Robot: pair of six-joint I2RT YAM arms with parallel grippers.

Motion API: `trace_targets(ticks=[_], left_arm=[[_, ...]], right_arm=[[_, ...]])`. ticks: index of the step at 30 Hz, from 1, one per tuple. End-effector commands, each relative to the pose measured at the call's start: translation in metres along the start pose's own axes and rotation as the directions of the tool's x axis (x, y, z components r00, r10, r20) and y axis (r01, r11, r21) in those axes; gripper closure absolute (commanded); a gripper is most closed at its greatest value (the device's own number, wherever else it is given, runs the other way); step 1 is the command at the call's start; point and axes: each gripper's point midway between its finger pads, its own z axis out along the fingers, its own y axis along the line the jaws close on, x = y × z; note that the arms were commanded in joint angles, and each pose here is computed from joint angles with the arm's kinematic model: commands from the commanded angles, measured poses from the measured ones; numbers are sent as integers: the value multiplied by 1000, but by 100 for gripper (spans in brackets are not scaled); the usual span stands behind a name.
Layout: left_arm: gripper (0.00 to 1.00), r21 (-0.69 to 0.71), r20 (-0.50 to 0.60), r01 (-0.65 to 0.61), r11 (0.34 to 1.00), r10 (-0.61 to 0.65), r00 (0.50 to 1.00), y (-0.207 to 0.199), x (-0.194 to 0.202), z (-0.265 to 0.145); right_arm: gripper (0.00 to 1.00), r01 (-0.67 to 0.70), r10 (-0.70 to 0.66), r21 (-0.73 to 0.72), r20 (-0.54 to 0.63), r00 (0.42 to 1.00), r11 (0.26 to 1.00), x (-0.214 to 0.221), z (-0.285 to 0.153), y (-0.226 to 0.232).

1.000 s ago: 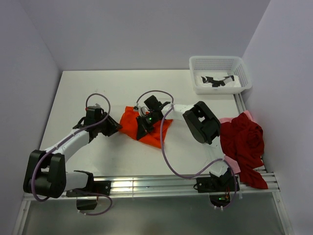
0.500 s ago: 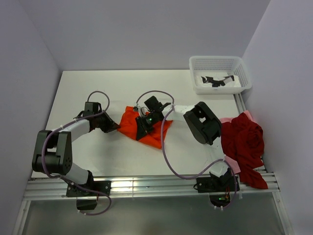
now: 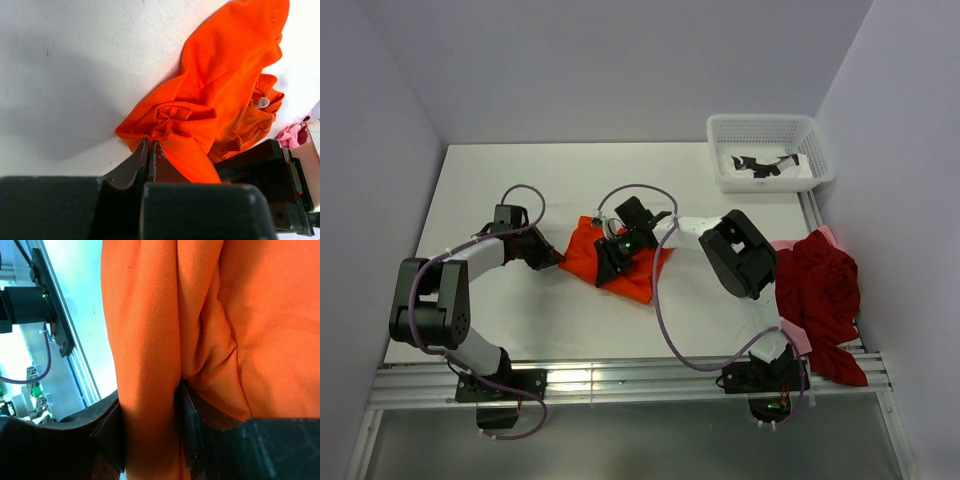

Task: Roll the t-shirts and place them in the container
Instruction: Roll the tshirt

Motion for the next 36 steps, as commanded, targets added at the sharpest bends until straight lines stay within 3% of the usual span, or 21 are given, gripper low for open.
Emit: trace_targets(ticks=[1,5,8,10,12,16,19,21,25,36], left_arm=[[100,14,46,-47,999,47,998,-10,-20,0],[99,8,43,-53,999,52,998,-10,-22,1],[100,1,49,-53,999,53,997,-11,-23,-1],[98,4,61,-55,998,54,997,-13,-25,-4],[94,20,88,-62,998,60,994,-18,-27,-12],[65,-11,140,-81,997,82,987,-21,-35,-27],[54,-28,174,-94,995,98,980,-24,-42,-40],[47,32,200,-122,992,113,973,-37,-40,-53],[23,161,204,-148,976,113,972,-44,-16,-62],[17,391,285,-220,894,110,952,-36,30,-64]], right_arm=[[54,4,-4,92,-4,1000,996,7,-8,-10],[71,-2,2,90,0,1000,996,6,-8,-12],[93,-17,18,44,-4,1000,999,7,-7,-8],[100,-27,28,30,-11,1000,999,8,-5,-9],[100,-45,45,15,-23,999,999,11,0,-12],[100,-93,91,-58,-38,995,994,14,5,-10],[100,-117,115,-65,-39,993,991,15,7,-14],[100,-133,130,-77,-41,991,988,17,7,-15],[100,-146,143,-99,-33,989,984,15,7,-15],[100,-212,210,-160,-28,977,964,13,8,-17]])
